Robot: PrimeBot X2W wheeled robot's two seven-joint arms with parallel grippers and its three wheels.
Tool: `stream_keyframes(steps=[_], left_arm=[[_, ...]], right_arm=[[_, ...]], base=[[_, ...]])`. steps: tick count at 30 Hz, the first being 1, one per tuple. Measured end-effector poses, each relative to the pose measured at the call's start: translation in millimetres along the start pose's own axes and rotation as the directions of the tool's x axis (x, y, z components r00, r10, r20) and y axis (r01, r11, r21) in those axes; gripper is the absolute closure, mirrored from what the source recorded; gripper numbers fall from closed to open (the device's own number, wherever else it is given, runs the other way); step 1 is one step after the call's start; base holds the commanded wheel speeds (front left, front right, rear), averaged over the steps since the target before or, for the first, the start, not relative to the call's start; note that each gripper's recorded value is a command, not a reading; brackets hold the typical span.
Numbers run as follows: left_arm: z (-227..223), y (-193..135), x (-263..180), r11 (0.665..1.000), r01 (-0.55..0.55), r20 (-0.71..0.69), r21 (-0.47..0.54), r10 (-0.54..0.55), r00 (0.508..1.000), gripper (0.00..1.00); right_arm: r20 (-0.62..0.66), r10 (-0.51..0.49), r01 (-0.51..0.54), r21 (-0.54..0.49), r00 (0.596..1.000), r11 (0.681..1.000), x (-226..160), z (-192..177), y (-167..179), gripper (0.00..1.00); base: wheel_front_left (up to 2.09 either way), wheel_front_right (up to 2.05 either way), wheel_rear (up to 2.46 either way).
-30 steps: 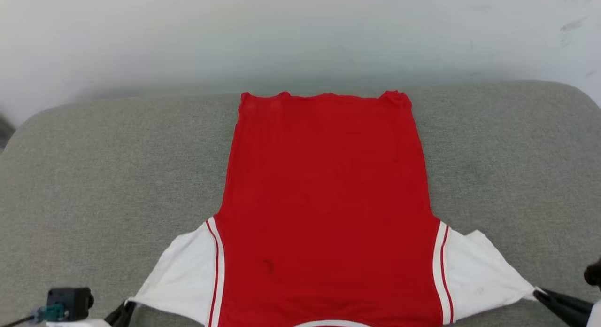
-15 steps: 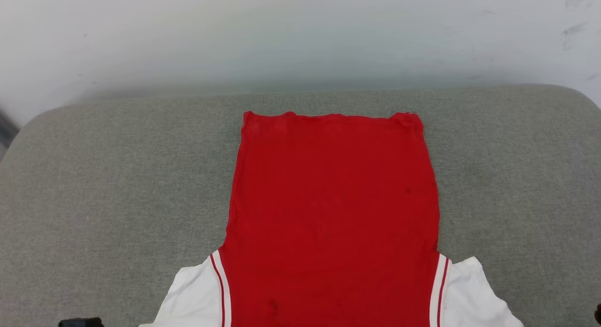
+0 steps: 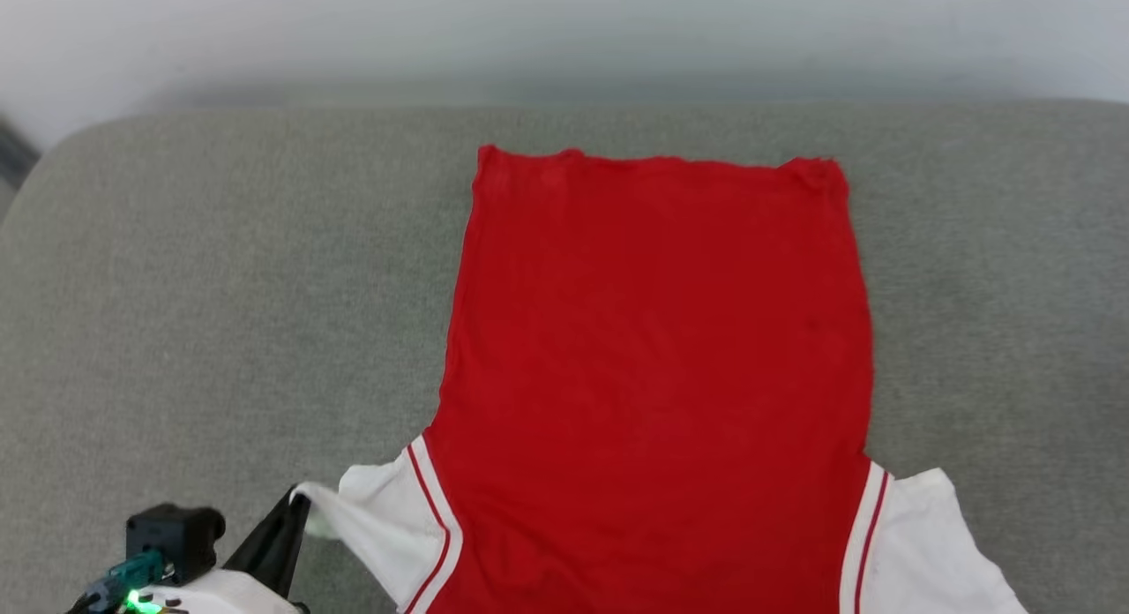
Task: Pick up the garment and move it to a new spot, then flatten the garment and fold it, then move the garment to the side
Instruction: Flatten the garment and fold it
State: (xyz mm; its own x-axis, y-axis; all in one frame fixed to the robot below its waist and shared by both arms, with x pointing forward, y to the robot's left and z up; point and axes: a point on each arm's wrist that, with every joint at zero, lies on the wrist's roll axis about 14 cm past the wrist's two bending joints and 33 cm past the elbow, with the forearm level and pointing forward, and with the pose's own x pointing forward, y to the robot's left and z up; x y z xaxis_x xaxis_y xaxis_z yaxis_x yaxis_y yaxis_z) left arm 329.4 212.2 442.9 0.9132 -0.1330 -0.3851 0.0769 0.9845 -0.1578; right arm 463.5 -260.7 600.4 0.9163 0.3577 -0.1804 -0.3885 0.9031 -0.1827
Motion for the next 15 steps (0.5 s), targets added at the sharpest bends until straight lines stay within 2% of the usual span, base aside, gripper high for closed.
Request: stream_keyframes(steps=[5, 7, 9, 12, 15], left_arm=[[9, -2, 18, 1.000, 0.011, 0.012, 0.025, -0.011, 1.000, 1.00], [9, -4, 26, 1.000, 0.014, 0.011, 0.026, -0.014, 1.000, 1.00], [8, -4, 34, 1.000, 0.014, 0.007, 0.023, -0.014, 1.000, 1.00], [4, -3, 44, 1.000, 0.006, -0.003, 0.018, -0.006, 1.000, 1.00], [1, -4, 54, 1.000, 0.001, -0.007, 0.009, -0.001, 1.000, 1.00]], right_arm=[[0.005, 0.023, -0.023, -0.035, 1.000, 0.999, 61, 37, 2, 0.00], [-0.034, 0.031, -0.032, -0.030, 0.999, 0.999, 88, 40, 2, 0.00], [-0.143, 0.046, -0.047, -0.006, 0.989, 0.999, 113, 26, 6, 0.00], [-0.337, 0.089, -0.082, 0.035, 0.937, 0.996, 147, -9, 17, 0.00], [-0.475, 0.113, -0.106, 0.042, 0.873, 0.994, 173, -34, 25, 0.00]], base=[[0.00, 0.00, 0.00], [0.00, 0.00, 0.00], [0.00, 0.00, 0.00], [0.00, 0.00, 0.00], [0.00, 0.00, 0.00]])
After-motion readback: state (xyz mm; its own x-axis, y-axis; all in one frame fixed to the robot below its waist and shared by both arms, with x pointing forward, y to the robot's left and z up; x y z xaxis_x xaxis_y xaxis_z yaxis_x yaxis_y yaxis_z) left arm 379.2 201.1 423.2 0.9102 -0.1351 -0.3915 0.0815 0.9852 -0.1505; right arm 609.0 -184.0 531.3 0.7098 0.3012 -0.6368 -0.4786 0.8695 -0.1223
